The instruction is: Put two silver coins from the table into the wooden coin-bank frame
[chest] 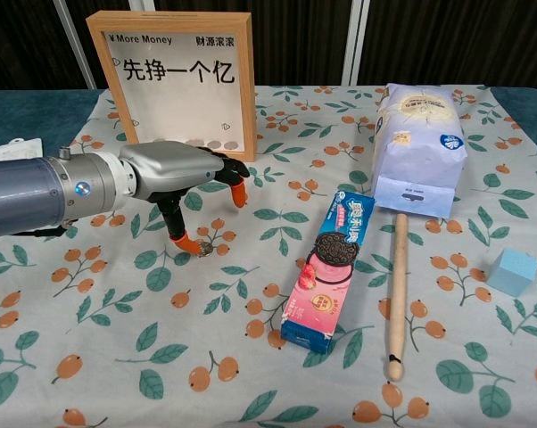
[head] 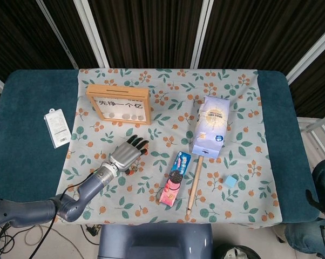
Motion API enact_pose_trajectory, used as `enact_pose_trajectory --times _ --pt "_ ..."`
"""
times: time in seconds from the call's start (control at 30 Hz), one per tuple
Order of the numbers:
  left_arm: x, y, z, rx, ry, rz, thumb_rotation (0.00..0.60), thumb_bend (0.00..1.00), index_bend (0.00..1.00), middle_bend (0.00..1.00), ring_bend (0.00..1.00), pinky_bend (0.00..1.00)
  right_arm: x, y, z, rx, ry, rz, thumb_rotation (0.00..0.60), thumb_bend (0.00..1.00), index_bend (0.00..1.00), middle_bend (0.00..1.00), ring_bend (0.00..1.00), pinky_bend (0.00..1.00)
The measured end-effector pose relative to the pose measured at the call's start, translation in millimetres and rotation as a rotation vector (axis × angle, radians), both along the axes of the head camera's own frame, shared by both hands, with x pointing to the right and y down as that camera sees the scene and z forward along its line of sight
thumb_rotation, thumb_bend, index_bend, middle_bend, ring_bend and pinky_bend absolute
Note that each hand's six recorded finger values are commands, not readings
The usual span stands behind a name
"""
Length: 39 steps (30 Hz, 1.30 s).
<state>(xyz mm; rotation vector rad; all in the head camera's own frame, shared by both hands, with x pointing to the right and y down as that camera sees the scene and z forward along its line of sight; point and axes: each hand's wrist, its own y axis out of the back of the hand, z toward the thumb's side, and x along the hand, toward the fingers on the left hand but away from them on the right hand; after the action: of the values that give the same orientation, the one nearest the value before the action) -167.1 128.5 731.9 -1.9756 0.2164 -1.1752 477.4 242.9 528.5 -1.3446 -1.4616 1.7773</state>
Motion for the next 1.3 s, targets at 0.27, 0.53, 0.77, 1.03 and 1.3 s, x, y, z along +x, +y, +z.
enact_pose_trajectory --times 0.27,0.53,0.77,1.03,1.3 --pt "2.2 -0.3 1.8 0.002 0.000 0.005 0.600 0.10 0.29 0.04 0.00 0.00 0.1 0.1 -0.2 -0.002 -0.002 0.000 0.600 0.37 0.11 0.09 0.05 0.00" --pt "3.1 -1.0 4.2 0.006 -0.005 0.007 0.600 0.10 0.29 0.04 0.00 0.00 0.8 0.0 -0.2 -0.004 -0.004 0.002 0.600 0.37 0.11 0.09 0.05 0.00" --pt "4.2 -1.2 6.5 0.006 -0.009 0.008 0.600 0.10 0.29 0.04 0.00 0.00 1.0 0.2 0.0 -0.007 -0.003 0.003 0.600 0.37 0.11 0.09 0.05 0.00" --pt "4.2 -0.5 8.6 0.004 -0.013 0.010 0.600 0.10 0.29 0.04 0.00 0.00 1.6 0.7 0.0 -0.010 -0.001 0.007 0.600 0.37 0.11 0.09 0.05 0.00" --pt "6.8 0.9 11.7 -0.001 -0.017 0.019 0.600 0.10 0.29 0.04 0.00 0.00 2.1 0.1 -0.4 -0.019 0.020 -0.009 0.600 0.37 0.11 0.09 0.05 0.00"
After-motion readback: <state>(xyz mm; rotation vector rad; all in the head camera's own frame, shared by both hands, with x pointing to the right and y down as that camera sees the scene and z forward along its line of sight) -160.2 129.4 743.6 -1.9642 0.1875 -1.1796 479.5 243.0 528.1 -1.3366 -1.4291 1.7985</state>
